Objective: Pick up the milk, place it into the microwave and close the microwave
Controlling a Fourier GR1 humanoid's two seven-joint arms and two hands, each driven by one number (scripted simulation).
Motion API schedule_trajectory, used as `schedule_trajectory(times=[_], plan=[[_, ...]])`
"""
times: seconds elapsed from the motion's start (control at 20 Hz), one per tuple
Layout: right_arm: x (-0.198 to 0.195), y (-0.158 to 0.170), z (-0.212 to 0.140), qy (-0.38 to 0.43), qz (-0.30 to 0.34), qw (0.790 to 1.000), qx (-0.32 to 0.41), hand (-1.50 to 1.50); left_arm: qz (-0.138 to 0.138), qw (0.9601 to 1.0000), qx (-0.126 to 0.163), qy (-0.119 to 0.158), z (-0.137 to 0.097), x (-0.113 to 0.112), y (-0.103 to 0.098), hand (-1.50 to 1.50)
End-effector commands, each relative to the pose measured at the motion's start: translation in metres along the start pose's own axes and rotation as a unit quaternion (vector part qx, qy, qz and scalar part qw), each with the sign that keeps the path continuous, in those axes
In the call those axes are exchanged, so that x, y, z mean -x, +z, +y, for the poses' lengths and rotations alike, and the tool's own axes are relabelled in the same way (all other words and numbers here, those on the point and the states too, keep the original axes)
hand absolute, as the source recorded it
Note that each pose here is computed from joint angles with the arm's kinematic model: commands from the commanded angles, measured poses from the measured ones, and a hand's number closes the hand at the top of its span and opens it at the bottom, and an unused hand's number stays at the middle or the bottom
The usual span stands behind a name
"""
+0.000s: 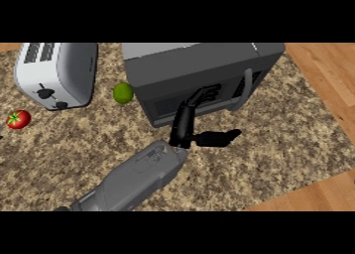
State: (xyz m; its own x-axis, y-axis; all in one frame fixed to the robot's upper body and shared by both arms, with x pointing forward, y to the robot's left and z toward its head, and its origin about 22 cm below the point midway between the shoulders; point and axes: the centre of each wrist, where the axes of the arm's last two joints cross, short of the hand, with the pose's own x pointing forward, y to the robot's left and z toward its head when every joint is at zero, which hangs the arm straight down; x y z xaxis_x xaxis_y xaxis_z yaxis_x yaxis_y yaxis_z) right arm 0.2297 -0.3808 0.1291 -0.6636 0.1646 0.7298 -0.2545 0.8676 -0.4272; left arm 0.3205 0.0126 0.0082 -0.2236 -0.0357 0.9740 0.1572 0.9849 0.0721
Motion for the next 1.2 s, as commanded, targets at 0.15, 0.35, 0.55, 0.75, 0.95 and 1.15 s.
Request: schedule_trajectory(times=[0.15, 0.35, 0.55, 0.75, 0.95, 1.15], plan=[[-0.020, -0.020, -0.022, 0.092, -0.023, 0.996, -0.006, 1.50, -0.002, 0.9977, -0.064, 0.023, 0.004, -0.012, -0.018, -1.50], [-0.021, -0.026, -0.026, 0.106, -0.028, 0.994, -0.003, 1.50, -0.008, 0.9972, -0.068, 0.031, 0.002, -0.018, -0.022, -1.50], [-0.023, -0.034, -0.031, 0.117, -0.032, 0.993, -0.004, 1.50, -0.008, 0.9969, -0.068, 0.039, 0.000, -0.020, -0.025, -1.50], [-0.024, -0.040, -0.034, 0.126, -0.037, 0.991, 0.000, 1.50, -0.011, 0.9967, -0.071, 0.037, 0.002, -0.017, -0.026, -1.50], [-0.025, -0.045, -0.035, 0.127, -0.040, 0.991, -0.003, 1.50, -0.012, 0.9962, -0.074, 0.043, 0.002, -0.019, -0.029, -1.50], [-0.025, -0.052, -0.037, 0.131, -0.041, 0.991, -0.003, 1.50, -0.020, 0.9963, -0.072, 0.042, 0.001, -0.017, -0.026, -1.50]])
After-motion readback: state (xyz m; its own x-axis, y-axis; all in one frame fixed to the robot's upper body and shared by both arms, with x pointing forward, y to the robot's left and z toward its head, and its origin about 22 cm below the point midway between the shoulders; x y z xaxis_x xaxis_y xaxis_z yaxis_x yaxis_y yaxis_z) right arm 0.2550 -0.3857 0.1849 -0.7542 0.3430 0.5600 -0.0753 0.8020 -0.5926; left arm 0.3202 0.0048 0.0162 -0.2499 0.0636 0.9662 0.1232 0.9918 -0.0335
